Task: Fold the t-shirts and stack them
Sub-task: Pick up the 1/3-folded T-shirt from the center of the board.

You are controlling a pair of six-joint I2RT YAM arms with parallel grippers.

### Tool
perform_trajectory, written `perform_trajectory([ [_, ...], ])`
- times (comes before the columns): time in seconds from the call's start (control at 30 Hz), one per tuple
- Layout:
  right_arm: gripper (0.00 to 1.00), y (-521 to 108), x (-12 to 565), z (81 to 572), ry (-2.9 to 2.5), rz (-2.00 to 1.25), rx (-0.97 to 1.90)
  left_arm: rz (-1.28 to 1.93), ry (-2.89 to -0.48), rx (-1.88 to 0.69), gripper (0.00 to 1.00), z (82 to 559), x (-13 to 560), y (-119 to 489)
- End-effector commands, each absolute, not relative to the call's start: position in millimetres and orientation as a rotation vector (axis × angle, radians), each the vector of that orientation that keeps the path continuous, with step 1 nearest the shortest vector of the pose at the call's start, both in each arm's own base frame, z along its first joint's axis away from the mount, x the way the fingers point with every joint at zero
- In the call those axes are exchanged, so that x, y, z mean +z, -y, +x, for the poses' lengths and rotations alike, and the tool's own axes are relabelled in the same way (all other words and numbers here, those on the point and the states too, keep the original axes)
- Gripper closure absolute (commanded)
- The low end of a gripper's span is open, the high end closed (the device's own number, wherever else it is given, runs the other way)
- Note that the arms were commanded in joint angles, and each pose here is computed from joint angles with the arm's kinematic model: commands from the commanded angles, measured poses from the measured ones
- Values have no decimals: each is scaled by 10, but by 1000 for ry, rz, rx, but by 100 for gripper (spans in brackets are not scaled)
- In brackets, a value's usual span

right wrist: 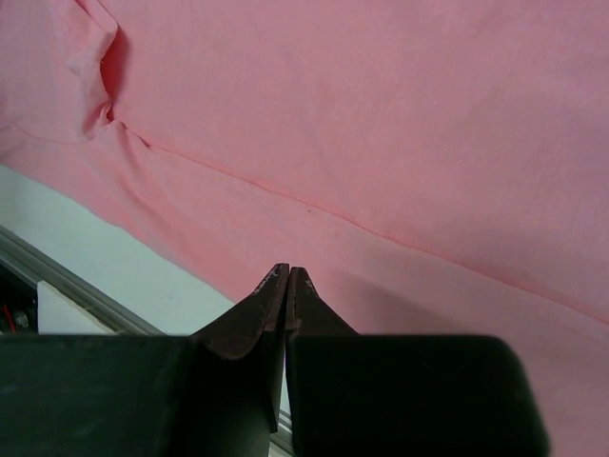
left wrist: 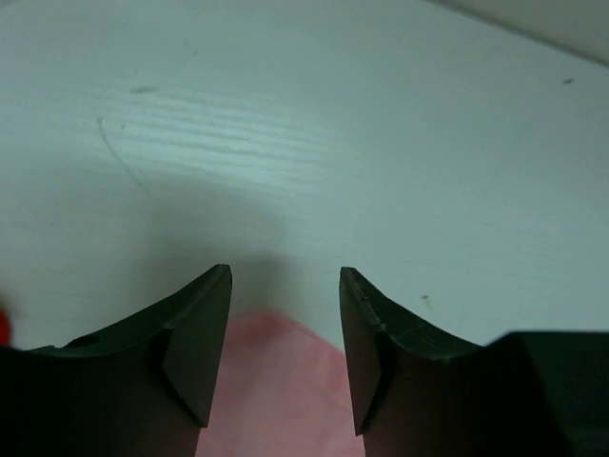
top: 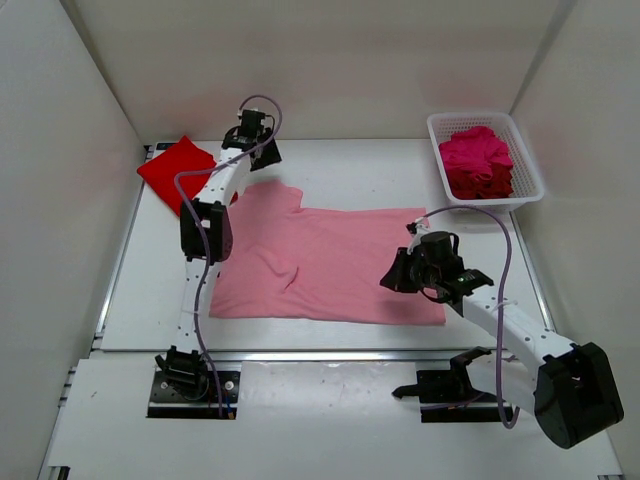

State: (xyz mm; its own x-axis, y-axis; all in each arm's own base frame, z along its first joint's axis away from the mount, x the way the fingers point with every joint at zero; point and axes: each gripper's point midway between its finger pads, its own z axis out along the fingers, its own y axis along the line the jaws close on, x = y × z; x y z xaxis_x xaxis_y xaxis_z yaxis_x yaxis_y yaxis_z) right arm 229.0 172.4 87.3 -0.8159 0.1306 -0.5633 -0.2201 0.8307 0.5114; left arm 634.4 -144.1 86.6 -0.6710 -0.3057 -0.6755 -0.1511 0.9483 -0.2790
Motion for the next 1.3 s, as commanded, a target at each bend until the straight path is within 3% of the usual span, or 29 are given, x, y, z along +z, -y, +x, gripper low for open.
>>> perform_trajectory([
  [0.0, 100, -1744, 997, 2401, -2347, -97, 806, -372, -2402, -185, 39, 6220, 760, 1179],
  [0.37, 100, -1803, 1111, 2406, -2295, -133, 874, -286, -2520, 76, 41, 5859, 432, 958],
  [0.4, 100, -1810, 1119, 2385, -2294, -139, 876, -286, -2530, 53, 47, 5820, 446, 960],
  [0.47, 100, -1812, 1128, 2369, -2291, -134, 881, -288, -2564, 37, 77, 5732, 375, 964],
  [0.53, 100, -1842, 1113, 2361, -2293, -152, 881, -262, -2554, 4, 90, 5631, 462, 1030],
  [0.63, 100, -1867, 1137, 2368, -2281, -157, 899, -284, -2431, -147, 95, 5584, 817, 1158],
  [0.77, 100, -1908, 1118, 2348, -2286, -170, 905, -349, -2233, -321, 91, 5632, 1409, 1151],
  [0.93, 100, -1920, 1063, 2294, -2300, -184, 896, -389, -2095, -405, 55, 5433, 1738, 1035],
  [1.0, 99, -1913, 1048, 2284, -2310, -169, 896, -404, -2085, -432, 29, 5408, 1730, 994],
  [1.2, 100, -1959, 1131, 2316, -2291, -190, 908, -390, -2233, -285, 34, 5577, 1200, 993],
  [1.27, 100, -1973, 1127, 2312, -2297, -193, 908, -382, -2218, -298, 34, 5770, 1255, 1060],
])
